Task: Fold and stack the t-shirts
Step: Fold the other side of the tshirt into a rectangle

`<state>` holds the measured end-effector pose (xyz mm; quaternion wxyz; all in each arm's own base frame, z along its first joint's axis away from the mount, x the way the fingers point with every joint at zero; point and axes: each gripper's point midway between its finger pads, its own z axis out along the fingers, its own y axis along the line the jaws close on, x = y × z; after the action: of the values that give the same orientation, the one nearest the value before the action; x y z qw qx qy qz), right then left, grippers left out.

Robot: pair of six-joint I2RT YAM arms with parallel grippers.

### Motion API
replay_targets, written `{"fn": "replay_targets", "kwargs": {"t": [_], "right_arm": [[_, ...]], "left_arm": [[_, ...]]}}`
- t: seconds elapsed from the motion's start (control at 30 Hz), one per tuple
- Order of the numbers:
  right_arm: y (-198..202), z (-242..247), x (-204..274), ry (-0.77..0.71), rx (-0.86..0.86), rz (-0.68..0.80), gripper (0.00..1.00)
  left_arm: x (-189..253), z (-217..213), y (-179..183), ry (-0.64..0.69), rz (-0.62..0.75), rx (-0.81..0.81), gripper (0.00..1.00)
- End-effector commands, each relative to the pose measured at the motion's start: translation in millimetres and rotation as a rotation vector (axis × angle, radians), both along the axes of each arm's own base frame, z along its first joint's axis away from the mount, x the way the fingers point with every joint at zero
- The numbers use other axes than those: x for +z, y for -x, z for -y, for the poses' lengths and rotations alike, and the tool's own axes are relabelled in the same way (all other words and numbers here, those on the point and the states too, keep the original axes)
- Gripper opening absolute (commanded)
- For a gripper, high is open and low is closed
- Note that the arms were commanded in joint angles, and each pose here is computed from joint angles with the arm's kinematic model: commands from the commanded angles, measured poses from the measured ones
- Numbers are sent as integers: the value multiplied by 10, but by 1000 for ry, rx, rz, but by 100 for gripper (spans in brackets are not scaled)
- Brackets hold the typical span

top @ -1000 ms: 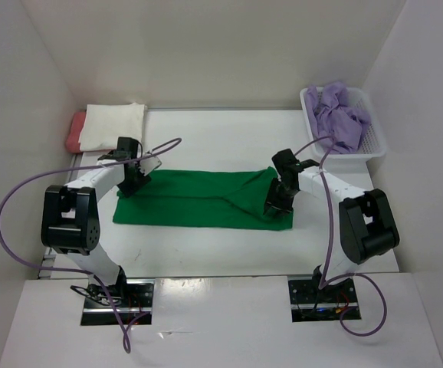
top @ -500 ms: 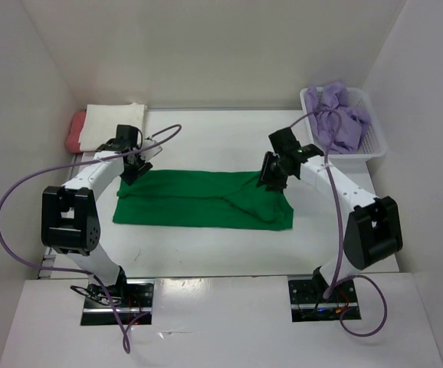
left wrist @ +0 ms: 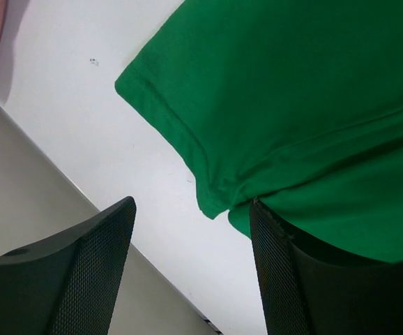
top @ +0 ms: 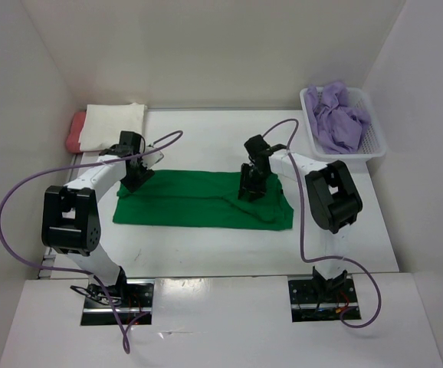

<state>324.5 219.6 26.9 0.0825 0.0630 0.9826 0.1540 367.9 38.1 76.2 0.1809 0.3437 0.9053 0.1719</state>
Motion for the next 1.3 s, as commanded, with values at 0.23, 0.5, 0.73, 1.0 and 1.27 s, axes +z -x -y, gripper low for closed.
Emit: {"fn": "replay_targets", "kwargs": {"t": [0.23, 0.5, 0.73, 1.0, 1.27], "right_arm": [[-19, -261, 216, -119, 50, 68, 3], [335, -437, 426, -158, 92, 77, 0], [759, -572, 274, -152, 160, 2, 12], [726, -645, 455, -186, 208, 25, 38], [-134, 471, 835, 34, -137, 216, 8]], "left_arm": [[101, 9, 25, 12, 31, 18, 74], [109, 11, 4, 13, 40, 18, 74], [55, 10, 13, 12, 31, 18, 75], [36, -26, 20, -7, 24, 28, 75], [50, -303, -115, 59, 82, 183, 77]]}}
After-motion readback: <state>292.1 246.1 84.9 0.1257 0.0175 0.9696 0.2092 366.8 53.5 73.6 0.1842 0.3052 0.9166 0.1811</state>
